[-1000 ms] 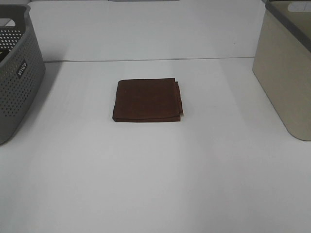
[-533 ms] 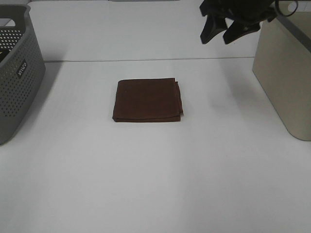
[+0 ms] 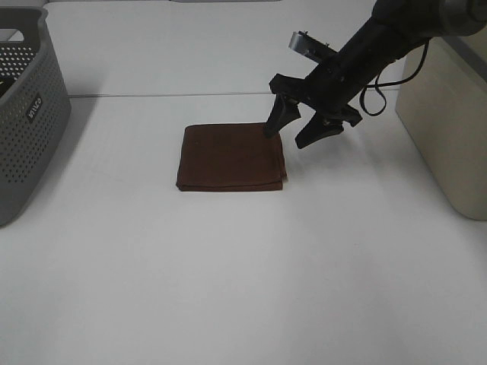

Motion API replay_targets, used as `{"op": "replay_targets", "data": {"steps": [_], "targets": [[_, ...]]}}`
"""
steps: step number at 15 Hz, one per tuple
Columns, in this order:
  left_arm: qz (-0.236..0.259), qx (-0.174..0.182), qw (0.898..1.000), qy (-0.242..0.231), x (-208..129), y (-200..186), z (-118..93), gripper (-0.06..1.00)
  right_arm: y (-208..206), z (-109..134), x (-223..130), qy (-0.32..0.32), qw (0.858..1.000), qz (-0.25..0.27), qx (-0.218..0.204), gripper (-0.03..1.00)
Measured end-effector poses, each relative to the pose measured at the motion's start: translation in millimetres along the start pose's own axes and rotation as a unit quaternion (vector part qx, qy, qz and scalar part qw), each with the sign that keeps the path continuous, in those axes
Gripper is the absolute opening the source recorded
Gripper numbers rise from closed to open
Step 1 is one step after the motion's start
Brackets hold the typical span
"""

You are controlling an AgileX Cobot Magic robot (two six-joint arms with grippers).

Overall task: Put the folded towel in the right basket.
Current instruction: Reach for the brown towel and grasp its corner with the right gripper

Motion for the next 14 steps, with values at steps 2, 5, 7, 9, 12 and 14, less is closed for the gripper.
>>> {"op": "replay_targets", "data": {"steps": [2, 5, 7, 9, 12, 14], "targets": [[0.0, 0.0, 1.0, 0.0, 0, 0, 0, 0.97, 14, -2, 8, -0.001, 1.0, 0.012, 0.007, 0.65], [0.0, 0.0, 1.0, 0.0, 0, 0, 0, 0.97, 27, -7, 15, 0.0, 1.0, 0.017, 0.011, 0.65], [0.0, 0.0, 1.0, 0.0, 0, 0, 0, 0.97, 39, -13, 17, 0.006, 1.0, 0.024, 0.01, 0.65], [0.0, 0.0, 1.0, 0.0, 0, 0, 0, 0.97, 48, -18, 17, 0.012, 0.999, 0.029, 0.008, 0.65], [0.0, 0.0, 1.0, 0.0, 0, 0, 0, 0.97, 57, -22, 17, 0.02, 0.999, 0.035, 0.015, 0.65], [0.0, 0.0, 1.0, 0.0, 0, 0, 0, 0.97, 61, -19, 16, 0.029, 0.998, 0.038, 0.028, 0.63]]}}
Point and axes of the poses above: a point on each arm's last joint axis where the gripper is mounted, y pointing out along that axis toward the gripper, z along the wrist's bending axis when the last joint is at zero, x = y × z, the point moved 9 cm from there along y, pointing out along that axis toward the gripper, and after that the axes turned 14 degrees about y, right-handed, at the moved point
